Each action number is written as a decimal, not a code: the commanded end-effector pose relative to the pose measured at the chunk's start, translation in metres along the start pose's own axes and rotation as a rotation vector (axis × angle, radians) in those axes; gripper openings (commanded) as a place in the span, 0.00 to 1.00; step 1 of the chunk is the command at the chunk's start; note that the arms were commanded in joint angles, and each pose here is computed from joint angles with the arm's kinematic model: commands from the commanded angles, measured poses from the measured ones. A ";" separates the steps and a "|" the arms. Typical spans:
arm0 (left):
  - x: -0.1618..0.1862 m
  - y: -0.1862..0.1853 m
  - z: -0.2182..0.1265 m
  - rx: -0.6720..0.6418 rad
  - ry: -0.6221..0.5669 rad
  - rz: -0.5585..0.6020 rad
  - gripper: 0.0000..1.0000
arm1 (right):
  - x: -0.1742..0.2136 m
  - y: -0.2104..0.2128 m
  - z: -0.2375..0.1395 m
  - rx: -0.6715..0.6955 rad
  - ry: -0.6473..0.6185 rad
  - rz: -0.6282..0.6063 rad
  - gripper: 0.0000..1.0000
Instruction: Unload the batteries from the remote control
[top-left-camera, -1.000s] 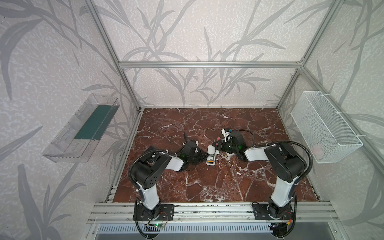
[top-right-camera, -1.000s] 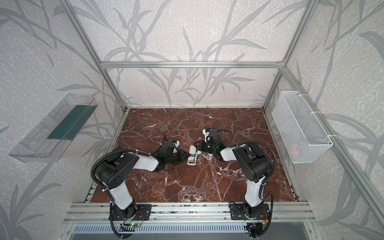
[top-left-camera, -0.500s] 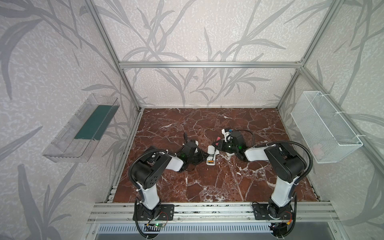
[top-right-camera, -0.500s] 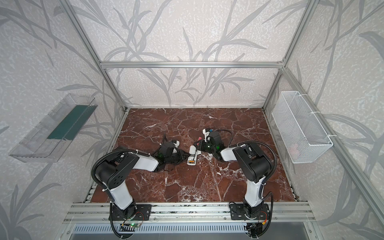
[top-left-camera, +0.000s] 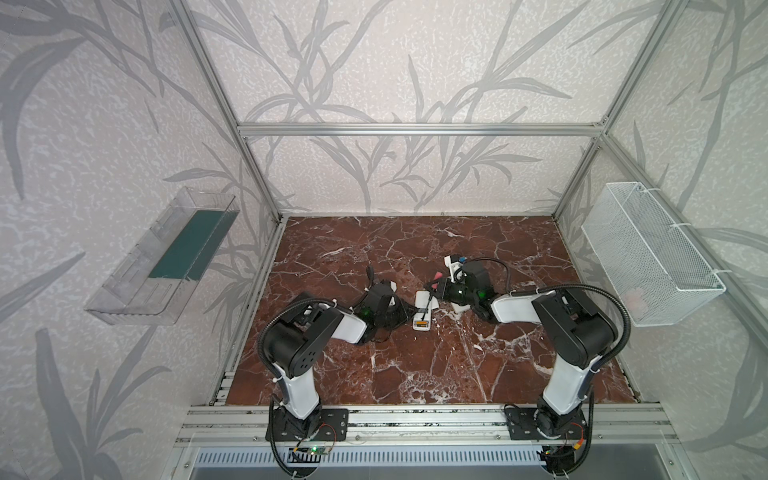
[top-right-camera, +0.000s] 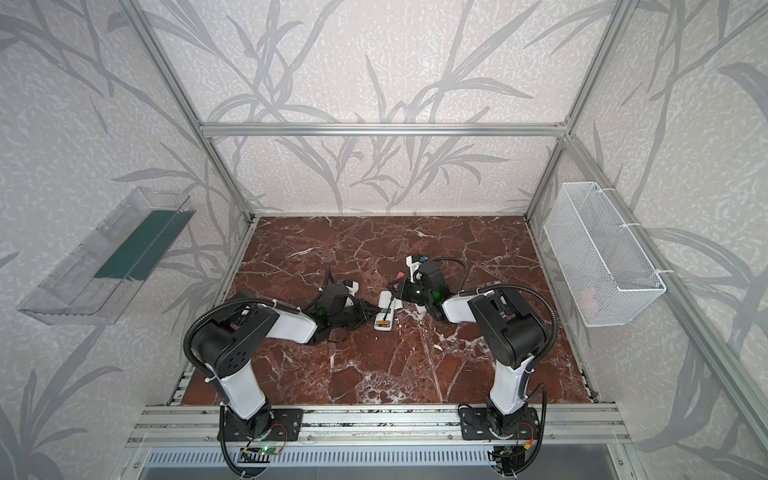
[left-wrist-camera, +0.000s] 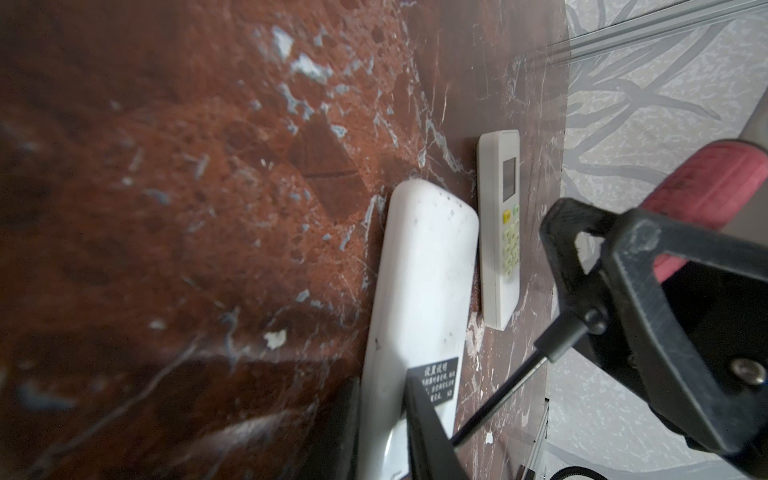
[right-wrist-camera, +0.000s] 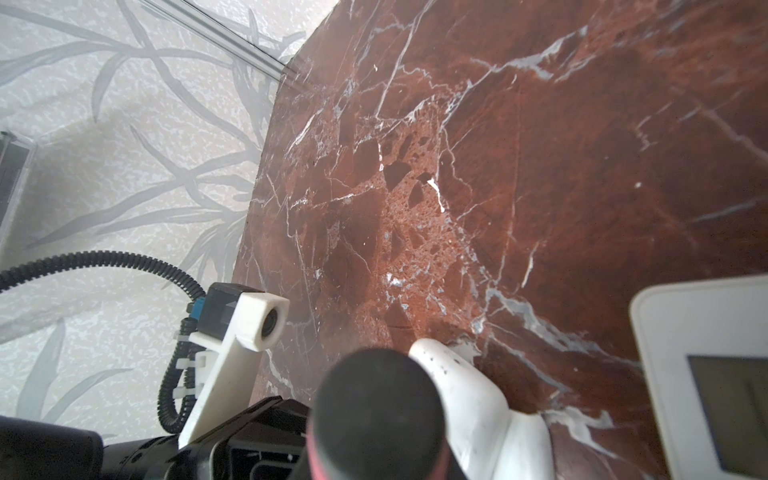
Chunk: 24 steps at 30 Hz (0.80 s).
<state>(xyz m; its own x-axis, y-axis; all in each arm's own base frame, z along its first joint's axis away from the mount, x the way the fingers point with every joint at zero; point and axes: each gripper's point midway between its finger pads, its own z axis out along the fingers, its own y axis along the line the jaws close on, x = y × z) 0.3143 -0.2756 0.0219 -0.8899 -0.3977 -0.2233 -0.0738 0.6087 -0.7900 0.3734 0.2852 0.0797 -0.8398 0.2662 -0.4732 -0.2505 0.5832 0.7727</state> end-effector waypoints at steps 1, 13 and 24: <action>0.035 0.066 -0.001 -0.211 0.097 -0.083 0.21 | -0.010 0.013 -0.007 -0.023 -0.032 -0.031 0.00; 0.035 0.065 0.001 -0.208 0.104 -0.083 0.20 | -0.004 0.020 -0.003 -0.038 -0.011 -0.036 0.00; 0.035 0.065 0.001 -0.209 0.104 -0.079 0.20 | 0.000 0.037 -0.009 0.027 0.027 -0.262 0.00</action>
<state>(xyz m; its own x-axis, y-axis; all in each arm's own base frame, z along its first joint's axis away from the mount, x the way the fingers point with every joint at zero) 0.3154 -0.2754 0.0218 -0.8886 -0.4011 -0.2224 -0.0750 0.6056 -0.7923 0.3626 0.2949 0.0890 -0.8245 0.1770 -0.5374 -0.3313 0.6190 0.7121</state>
